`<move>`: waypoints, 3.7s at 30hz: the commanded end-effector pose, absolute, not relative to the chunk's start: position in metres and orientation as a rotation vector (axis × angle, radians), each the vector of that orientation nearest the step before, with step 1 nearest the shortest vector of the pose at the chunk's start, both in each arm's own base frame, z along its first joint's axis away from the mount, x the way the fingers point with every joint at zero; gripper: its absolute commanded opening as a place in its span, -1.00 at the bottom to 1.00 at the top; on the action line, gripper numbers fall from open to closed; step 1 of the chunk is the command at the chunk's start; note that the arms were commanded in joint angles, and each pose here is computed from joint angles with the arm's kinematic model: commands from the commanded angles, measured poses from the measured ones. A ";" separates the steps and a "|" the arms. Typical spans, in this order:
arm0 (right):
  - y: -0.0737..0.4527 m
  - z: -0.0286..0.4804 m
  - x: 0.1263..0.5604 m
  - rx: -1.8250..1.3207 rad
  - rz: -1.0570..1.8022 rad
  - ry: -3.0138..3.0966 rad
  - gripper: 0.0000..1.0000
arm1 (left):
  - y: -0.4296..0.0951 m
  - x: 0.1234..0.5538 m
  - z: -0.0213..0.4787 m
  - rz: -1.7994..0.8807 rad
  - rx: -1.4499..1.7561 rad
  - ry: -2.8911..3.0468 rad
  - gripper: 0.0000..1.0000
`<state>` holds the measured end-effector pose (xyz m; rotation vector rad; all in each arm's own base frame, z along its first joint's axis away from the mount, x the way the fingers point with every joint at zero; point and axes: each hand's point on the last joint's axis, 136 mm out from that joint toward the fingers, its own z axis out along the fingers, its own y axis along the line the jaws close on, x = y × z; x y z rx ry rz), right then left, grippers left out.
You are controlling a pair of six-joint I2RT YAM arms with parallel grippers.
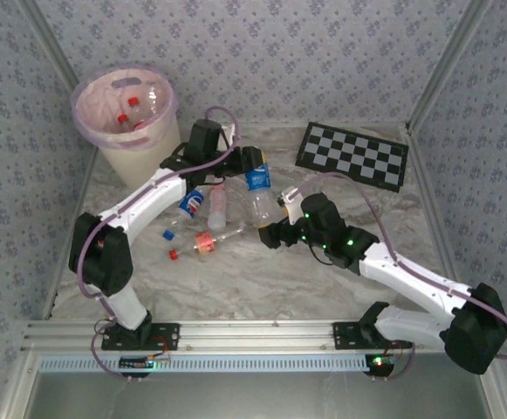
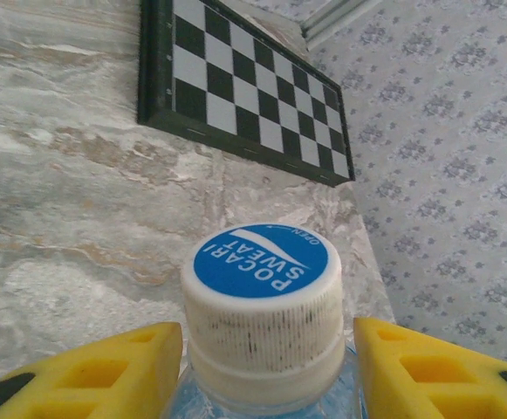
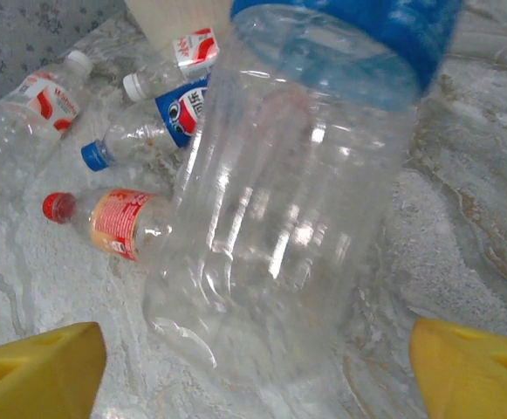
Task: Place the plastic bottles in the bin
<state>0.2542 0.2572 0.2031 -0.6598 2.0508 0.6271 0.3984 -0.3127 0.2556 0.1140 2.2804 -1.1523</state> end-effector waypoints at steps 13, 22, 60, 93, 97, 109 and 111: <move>0.214 0.210 0.250 -0.512 0.543 2.113 0.88 | -0.115 0.460 0.511 -0.797 -0.040 1.700 -0.61; 0.200 0.207 0.252 -0.501 0.489 2.149 0.88 | -0.021 0.500 0.571 -0.527 -0.143 1.514 -0.87; 0.171 0.195 0.251 -0.387 0.454 2.198 0.88 | -0.031 0.580 0.275 -0.383 0.057 2.258 -0.83; 0.185 0.183 0.261 -0.399 0.483 2.245 0.88 | 0.006 0.536 0.323 -0.206 -0.039 2.196 0.69; 0.187 0.180 0.266 -0.394 0.471 2.269 0.88 | 0.007 0.529 0.349 -0.185 -0.025 2.164 0.81; 0.196 0.178 0.273 -0.405 0.486 2.299 0.87 | -0.029 0.490 0.393 -0.353 0.009 2.116 0.62; 0.196 0.172 0.272 -0.404 0.480 2.325 0.86 | -0.039 0.473 0.399 -0.304 0.046 2.108 0.61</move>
